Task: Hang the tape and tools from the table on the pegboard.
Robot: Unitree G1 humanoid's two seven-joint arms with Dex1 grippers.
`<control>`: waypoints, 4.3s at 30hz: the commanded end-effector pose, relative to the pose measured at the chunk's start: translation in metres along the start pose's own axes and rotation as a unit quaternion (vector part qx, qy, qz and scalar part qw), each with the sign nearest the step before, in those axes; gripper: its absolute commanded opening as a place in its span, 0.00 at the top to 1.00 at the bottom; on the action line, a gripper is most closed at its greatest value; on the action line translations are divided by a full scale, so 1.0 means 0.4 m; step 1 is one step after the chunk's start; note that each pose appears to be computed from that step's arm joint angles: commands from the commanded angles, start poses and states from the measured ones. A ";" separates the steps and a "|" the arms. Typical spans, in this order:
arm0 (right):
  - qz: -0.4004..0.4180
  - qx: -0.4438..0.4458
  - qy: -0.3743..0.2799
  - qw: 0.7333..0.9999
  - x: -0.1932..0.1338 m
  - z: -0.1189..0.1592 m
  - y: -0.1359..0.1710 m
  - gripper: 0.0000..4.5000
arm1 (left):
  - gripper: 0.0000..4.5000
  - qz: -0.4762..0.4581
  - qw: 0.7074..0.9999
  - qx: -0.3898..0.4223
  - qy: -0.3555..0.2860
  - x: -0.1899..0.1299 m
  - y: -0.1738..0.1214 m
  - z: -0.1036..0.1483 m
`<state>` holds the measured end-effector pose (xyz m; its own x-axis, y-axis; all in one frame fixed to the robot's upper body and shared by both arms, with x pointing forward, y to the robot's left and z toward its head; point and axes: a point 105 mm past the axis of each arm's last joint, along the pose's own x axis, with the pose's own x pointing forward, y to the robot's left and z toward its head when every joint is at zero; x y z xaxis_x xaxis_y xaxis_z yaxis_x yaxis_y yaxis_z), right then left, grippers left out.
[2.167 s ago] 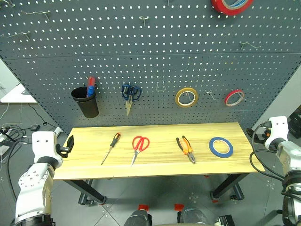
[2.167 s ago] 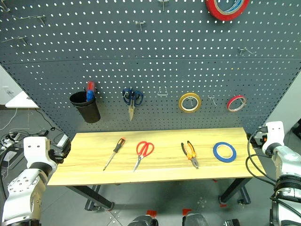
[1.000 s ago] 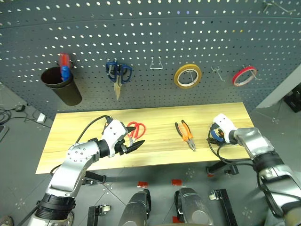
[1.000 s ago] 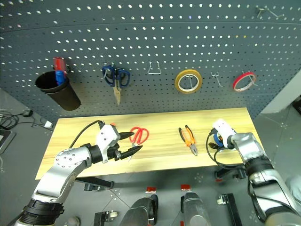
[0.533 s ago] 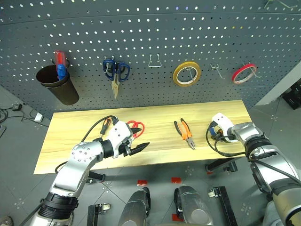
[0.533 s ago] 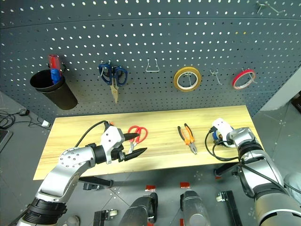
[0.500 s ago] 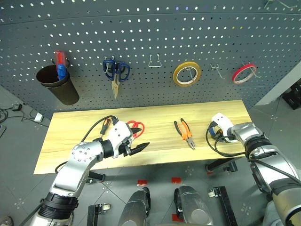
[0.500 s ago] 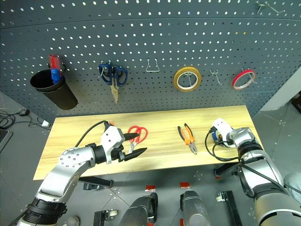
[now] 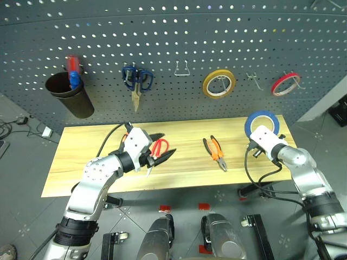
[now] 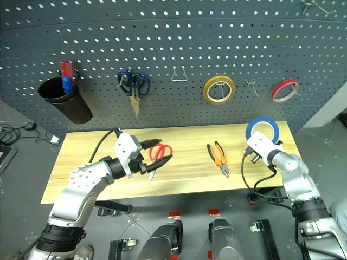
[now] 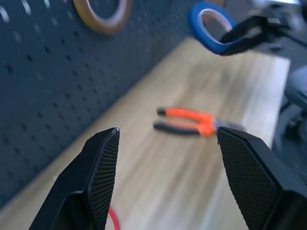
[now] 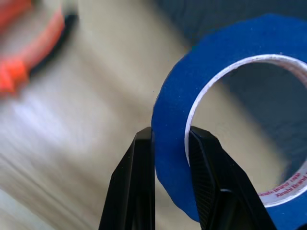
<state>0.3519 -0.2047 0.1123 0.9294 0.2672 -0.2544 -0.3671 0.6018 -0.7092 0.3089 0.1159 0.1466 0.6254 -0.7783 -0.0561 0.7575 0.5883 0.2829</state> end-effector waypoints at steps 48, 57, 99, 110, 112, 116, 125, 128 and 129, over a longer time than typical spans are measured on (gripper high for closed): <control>0.079 0.375 0.158 0.910 0.152 0.147 0.235 0.01 | 0.25 0.018 0.975 0.042 0.219 -0.252 0.037 -0.186; 0.115 0.326 0.170 0.923 0.226 0.144 0.267 0.01 | 0.25 0.009 0.981 0.032 0.190 -0.213 0.036 -0.150; 0.004 0.275 -0.270 0.923 -0.003 0.581 0.054 0.43 | 0.25 0.239 0.968 -0.066 0.044 -0.259 0.134 -0.065; -0.113 0.224 -0.475 0.843 0.018 0.877 -0.100 0.43 | 0.25 0.299 0.951 -0.070 0.042 -0.239 0.200 -0.005; -0.119 0.223 -0.485 0.838 0.027 0.890 -0.104 0.43 | 0.25 0.299 0.950 -0.075 0.044 -0.233 0.201 0.000; -0.136 0.214 -0.504 0.826 0.043 0.930 -0.111 0.43 | 0.25 0.301 0.949 -0.088 0.047 -0.212 0.212 0.019; -0.146 0.210 -0.509 0.822 0.075 0.959 -0.106 0.43 | 0.25 0.287 0.951 -0.096 0.057 -0.189 0.212 0.041; -0.143 0.213 -0.493 0.832 0.104 0.953 -0.084 0.43 | 0.25 0.280 0.953 -0.098 0.060 -0.177 0.213 0.040; -0.142 0.213 -0.490 0.833 0.109 0.953 -0.080 0.43 | 0.25 0.279 0.953 -0.099 0.059 -0.175 0.214 0.042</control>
<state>0.4036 0.0686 0.3517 0.6467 0.4375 0.6248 -0.3137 0.8992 -0.3050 0.3283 0.2214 0.1773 0.9507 -0.2941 -0.0985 0.3025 0.9493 0.0856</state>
